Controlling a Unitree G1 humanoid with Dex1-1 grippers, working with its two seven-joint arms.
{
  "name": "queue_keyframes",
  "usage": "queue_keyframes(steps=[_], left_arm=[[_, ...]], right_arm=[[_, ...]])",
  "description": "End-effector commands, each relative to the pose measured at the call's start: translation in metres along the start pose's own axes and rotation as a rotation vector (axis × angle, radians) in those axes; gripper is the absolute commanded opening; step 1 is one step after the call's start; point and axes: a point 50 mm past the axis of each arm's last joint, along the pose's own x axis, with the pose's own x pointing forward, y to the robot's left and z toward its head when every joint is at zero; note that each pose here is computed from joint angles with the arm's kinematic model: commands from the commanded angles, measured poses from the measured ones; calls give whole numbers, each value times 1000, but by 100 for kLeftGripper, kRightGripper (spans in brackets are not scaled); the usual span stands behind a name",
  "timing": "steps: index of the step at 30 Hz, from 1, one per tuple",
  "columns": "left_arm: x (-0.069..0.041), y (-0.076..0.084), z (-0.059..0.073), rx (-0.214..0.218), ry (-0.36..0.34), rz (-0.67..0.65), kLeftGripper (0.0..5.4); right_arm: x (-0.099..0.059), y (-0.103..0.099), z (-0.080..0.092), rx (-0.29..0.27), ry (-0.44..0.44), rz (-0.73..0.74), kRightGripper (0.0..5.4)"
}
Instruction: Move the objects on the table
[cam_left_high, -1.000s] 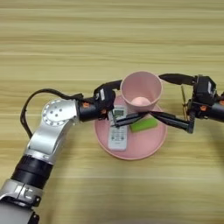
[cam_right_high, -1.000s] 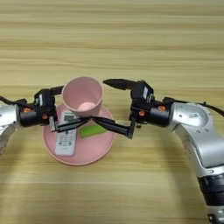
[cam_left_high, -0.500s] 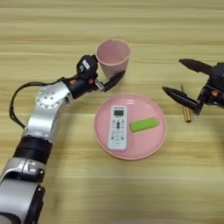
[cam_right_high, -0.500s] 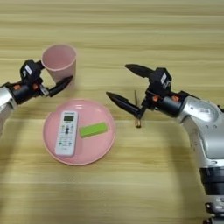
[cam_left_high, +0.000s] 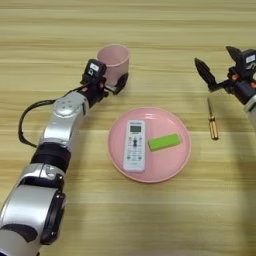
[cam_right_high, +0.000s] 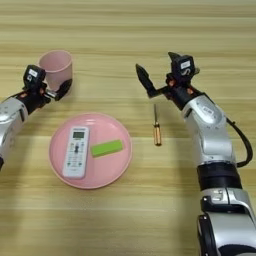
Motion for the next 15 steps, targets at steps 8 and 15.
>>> queue_keyframes(steps=[8, 15], left_arm=[[-2, -11, -27, -9, 146, -12, 406], [-4, -13, -34, -14, 169, -10, 406]], right_arm=[[7, -7, -30, 29, 0, -207, 540], [6, -11, -33, 38, -23, -237, 540]])
